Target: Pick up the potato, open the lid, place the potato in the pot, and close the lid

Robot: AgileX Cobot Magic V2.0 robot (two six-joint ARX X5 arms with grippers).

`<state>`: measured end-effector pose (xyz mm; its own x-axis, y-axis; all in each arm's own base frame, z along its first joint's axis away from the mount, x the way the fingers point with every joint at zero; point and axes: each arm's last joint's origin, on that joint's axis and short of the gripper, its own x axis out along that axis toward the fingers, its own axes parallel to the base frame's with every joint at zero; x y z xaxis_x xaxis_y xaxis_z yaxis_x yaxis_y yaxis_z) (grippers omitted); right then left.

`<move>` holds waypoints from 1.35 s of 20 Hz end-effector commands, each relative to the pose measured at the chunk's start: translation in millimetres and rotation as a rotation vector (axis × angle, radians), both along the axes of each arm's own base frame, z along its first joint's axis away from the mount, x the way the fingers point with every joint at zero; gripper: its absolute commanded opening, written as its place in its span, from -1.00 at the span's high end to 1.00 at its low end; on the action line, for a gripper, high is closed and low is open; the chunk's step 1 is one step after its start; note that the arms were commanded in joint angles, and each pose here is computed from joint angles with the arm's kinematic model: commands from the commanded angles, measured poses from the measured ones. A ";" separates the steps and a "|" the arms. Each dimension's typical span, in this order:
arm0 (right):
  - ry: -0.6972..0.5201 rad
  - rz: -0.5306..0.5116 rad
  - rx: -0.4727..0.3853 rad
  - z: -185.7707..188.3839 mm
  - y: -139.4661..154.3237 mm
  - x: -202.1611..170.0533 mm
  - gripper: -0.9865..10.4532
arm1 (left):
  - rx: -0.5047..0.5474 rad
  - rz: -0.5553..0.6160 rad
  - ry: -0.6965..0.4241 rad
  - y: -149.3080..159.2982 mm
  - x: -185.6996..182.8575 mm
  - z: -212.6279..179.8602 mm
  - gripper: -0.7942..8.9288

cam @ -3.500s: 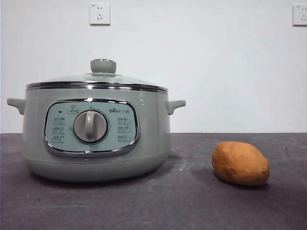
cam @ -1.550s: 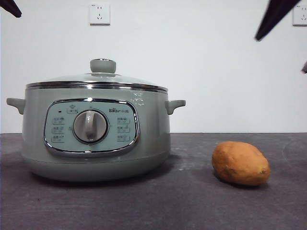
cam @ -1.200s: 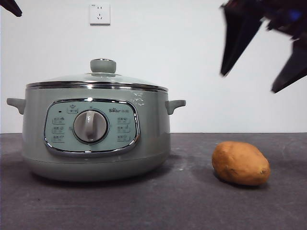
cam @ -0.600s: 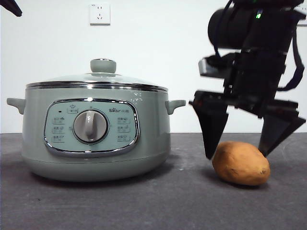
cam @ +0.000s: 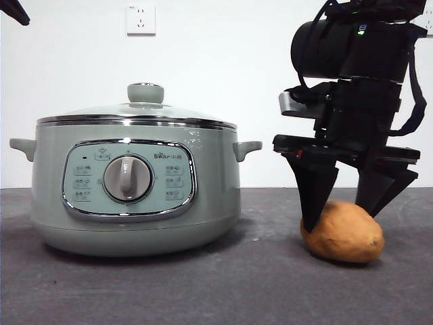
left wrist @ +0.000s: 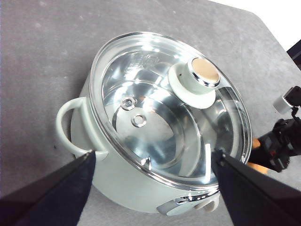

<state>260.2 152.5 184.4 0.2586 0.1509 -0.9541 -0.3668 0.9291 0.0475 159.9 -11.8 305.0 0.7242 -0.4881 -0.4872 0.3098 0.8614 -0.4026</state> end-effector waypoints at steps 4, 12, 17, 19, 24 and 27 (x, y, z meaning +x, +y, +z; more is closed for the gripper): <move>-0.002 -0.006 0.003 24.7 -9.0 -15.7 0.83 | -0.014 -0.075 -0.035 -12.9 10.6 2.3 -0.01; -0.079 -0.006 0.048 63.5 -23.0 -39.4 0.83 | 0.103 -0.133 -0.050 -71.4 60.4 27.5 -0.01; -0.082 -0.007 0.049 73.9 -29.4 -50.2 0.83 | 0.202 -0.129 -0.072 -109.9 91.0 18.4 0.00; -0.083 -0.007 0.049 76.0 -30.7 -52.5 0.83 | 0.228 -0.117 -0.068 -119.2 98.4 9.6 0.00; -0.079 -0.023 0.054 77.3 -31.6 -54.1 0.83 | 0.305 -0.111 -0.037 -132.5 108.5 -9.3 0.00; -0.079 -0.024 0.054 77.3 -31.7 -54.1 0.83 | 0.324 -0.101 -0.038 -135.2 108.5 -11.1 0.24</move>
